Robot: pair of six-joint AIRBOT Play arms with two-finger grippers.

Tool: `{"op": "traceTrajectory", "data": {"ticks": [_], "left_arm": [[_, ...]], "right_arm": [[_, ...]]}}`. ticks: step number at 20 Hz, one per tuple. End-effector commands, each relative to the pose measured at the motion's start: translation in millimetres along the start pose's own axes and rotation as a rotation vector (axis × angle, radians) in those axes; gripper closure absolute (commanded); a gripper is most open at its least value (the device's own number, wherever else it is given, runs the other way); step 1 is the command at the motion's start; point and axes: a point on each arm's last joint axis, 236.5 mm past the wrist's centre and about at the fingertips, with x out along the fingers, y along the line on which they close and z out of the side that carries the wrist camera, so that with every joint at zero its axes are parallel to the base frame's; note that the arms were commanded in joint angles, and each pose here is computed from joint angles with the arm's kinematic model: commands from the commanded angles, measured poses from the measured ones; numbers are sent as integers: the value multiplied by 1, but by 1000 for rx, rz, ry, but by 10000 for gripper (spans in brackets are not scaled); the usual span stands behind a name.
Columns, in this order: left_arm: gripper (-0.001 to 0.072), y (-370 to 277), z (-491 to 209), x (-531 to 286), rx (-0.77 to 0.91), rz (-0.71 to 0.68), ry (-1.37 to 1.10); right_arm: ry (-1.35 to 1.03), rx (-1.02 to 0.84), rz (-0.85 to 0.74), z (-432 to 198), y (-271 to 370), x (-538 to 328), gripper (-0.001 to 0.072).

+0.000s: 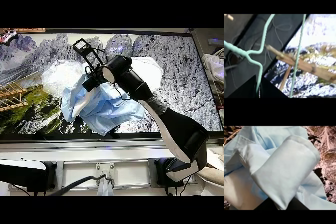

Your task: Fold the clothes and pants, and hang the long-sleeved shirts on hangers.

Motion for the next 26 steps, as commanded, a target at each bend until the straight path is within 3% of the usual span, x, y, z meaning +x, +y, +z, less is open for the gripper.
{"op": "traceTrajectory", "data": {"ticks": [1, 6, 9, 11, 14, 19, 22, 26], "left_arm": [[695, 7, 40, -44, -29, 0, -102], [697, 22, 129, -169, -302, -137, -399], [697, 0, 171, -276, -516, -383, -566], [697, -47, 172, -347, -539, -597, -558], [698, -116, 129, -424, -382, -776, -504], [698, -200, -8, -524, -37, -1089, -435], [698, -199, -56, -585, 115, -1242, -586], [700, -206, -129, -628, 341, -1439, -585]], "right_arm": [[-2, 0, 0, 0, 0, 0, 686], [-31, 0, -1, 7, 0, 0, 686], [-60, -1, -4, 14, -1, 0, 686], [-58, -14, -14, 14, -3, 0, 686], [-55, -18, -48, 13, -17, -1, 686], [-37, 41, -83, 6, -50, -6, 686], [22, 57, -85, -9, -57, -7, 686], [69, 72, -41, -20, -44, -7, 686]]}}
